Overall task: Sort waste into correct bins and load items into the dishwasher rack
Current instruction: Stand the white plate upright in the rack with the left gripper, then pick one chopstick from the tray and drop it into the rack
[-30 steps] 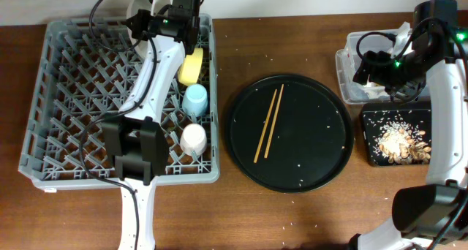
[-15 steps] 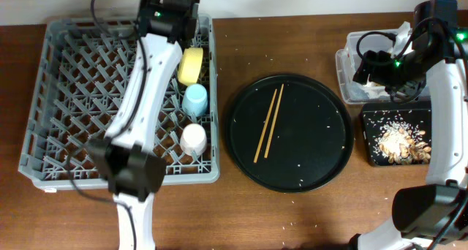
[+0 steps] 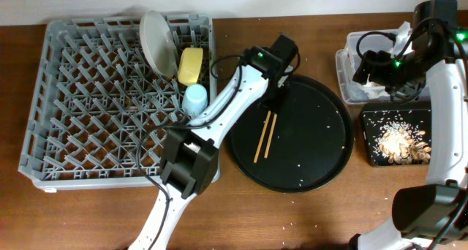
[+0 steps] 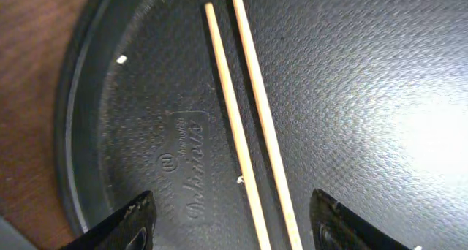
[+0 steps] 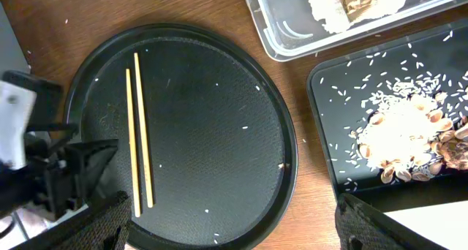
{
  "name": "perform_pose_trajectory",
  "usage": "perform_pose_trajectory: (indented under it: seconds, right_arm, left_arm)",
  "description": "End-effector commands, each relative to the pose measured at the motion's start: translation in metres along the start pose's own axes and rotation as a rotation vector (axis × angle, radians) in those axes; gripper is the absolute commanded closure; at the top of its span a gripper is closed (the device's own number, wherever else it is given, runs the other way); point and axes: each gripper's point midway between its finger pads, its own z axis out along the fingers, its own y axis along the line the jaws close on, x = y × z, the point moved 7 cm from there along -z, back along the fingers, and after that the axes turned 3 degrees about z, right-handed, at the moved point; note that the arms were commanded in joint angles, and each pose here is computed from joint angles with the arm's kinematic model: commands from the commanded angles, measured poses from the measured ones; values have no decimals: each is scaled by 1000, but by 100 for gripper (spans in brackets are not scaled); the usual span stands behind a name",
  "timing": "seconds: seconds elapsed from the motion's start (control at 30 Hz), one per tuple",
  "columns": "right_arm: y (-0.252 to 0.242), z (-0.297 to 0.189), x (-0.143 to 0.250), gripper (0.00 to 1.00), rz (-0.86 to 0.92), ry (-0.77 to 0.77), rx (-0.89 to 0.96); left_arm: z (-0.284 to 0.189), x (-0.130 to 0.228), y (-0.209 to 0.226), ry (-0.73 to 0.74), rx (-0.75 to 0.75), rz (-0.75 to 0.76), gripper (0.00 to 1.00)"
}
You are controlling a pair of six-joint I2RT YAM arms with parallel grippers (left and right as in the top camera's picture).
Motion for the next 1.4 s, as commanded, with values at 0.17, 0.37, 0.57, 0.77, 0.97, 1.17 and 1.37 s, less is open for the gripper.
perform_pose_trajectory:
  seconds: [0.17,0.37,0.57,0.77,0.97,1.17,1.37]
  right_arm:
    - [-1,2,1,10,-1,7,10]
    - [-1,2,1,10,-1,9,11]
    - [-1,2,1,10,-1,9,11]
    - [-1,2,1,10,-1,8,11]
    - [-1,2,1,10,-1,9,10]
    - [0,2,-1,7,-3,-2,8]
    - [0,2,-1,3,-2,-1,9]
  left_arm:
    - [61,13,-1,119,-6,-31,40]
    - [76,13,-4,125,-6,-24,63]
    - [77,12,-9,135,-5,-15,100]
    - [-93,-24,57,-183,-23,-142,100]
    - [-246,36,172,-433,-101,-382,100]
    - [-264,112,185,-211,-176,-488,100]
    - [-95,133,225,22,-207,-553,100]
